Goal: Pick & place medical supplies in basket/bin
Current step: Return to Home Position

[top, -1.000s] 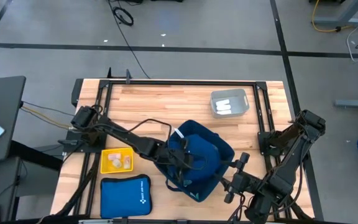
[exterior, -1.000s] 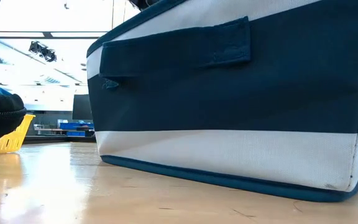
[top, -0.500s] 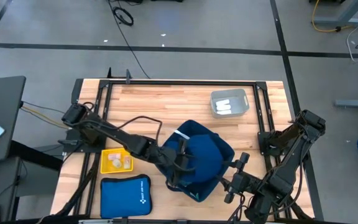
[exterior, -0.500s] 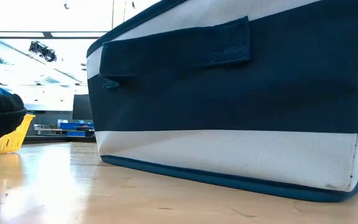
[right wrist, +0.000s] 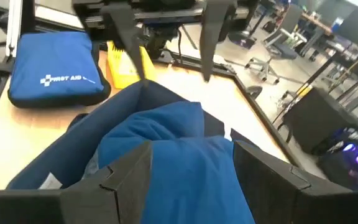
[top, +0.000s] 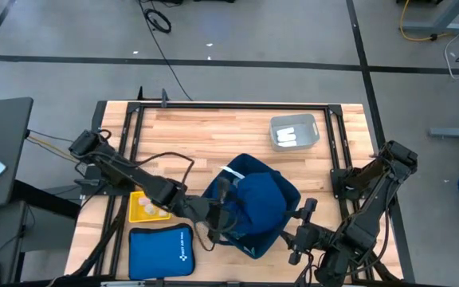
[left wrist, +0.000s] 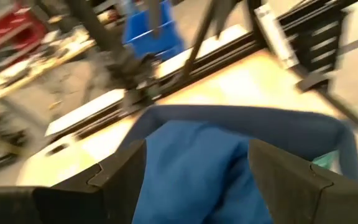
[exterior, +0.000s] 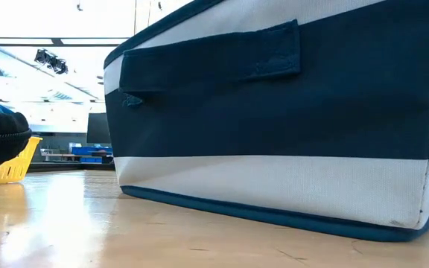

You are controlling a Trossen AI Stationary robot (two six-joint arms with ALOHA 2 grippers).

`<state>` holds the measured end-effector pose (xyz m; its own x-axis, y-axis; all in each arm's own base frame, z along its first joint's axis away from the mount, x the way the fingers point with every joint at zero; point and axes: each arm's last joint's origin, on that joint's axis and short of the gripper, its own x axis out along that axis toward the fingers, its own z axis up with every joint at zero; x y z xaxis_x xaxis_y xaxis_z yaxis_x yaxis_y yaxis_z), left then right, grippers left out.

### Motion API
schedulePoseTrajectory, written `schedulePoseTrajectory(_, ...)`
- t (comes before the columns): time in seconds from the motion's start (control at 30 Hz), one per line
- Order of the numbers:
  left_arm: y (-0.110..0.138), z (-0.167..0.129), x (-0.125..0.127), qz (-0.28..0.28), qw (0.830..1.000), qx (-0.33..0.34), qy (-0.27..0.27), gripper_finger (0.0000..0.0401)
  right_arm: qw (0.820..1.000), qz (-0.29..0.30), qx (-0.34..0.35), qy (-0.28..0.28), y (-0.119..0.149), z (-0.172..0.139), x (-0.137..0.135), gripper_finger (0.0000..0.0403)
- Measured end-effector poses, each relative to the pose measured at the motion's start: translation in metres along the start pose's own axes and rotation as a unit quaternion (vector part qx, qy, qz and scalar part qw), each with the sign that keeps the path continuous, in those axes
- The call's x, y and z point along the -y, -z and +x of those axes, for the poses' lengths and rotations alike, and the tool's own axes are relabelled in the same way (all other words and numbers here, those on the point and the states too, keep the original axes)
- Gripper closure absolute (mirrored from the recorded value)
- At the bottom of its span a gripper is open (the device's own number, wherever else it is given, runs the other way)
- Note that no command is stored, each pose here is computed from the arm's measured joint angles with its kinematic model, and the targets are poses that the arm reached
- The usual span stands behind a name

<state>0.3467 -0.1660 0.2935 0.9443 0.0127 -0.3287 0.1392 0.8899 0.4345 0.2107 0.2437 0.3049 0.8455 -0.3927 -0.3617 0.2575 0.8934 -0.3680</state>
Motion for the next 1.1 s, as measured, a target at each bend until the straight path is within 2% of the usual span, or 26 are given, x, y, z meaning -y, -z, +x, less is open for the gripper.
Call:
schedulePoseTrajectory(0.13,-0.004,-0.019,0.002,0.006,0.996,-0.04,-0.082,0.0116,0.999,-0.044,0.006,0.014,-0.002,0.004,0.002,0.017)
schedulePoseTrajectory(0.23,-0.005,-0.035,0.008,0.015,0.989,-0.068,-0.134,0.0116,1.0,0.007,-0.001,0.001,-0.005,0.004,0.006,0.017)
schedulePoseTrajectory(0.33,-0.013,-0.053,0.012,0.004,0.987,-0.058,-0.151,0.0116,1.0,0.027,-0.007,-0.015,-0.009,0.001,0.012,0.017)
schedulePoseTrajectory(0.47,-0.028,-0.088,0.01,-0.015,0.995,-0.015,-0.101,0.0115,0.998,0.045,0.01,-0.047,-0.014,-0.02,0.021,0.017)
schedulePoseTrajectory(0.6,-0.042,-0.134,0.003,-0.03,0.998,0.033,-0.036,0.0115,0.994,0.053,0.056,-0.084,-0.017,-0.059,0.034,0.017)
schedulePoseTrajectory(0.73,-0.039,-0.179,-0.012,-0.061,0.995,0.076,0.002,0.0115,0.986,0.055,0.091,-0.13,-0.013,-0.098,0.042,0.017)
schedulePoseTrajectory(0.9,0.0,-0.213,-0.021,-0.093,0.989,0.1,0.058,0.0115,0.98,0.055,0.1,-0.162,0.0,-0.118,0.038,0.017)
schedulePoseTrajectory(1.0,0.032,-0.223,-0.023,-0.115,0.984,0.105,0.081,0.0115,0.98,0.061,0.097,-0.163,0.018,-0.112,0.033,0.017)
schedulePoseTrajectory(1.1,0.058,-0.233,-0.031,-0.134,0.98,0.12,0.082,0.0115,0.976,0.095,0.096,-0.168,0.038,-0.102,0.033,0.017)
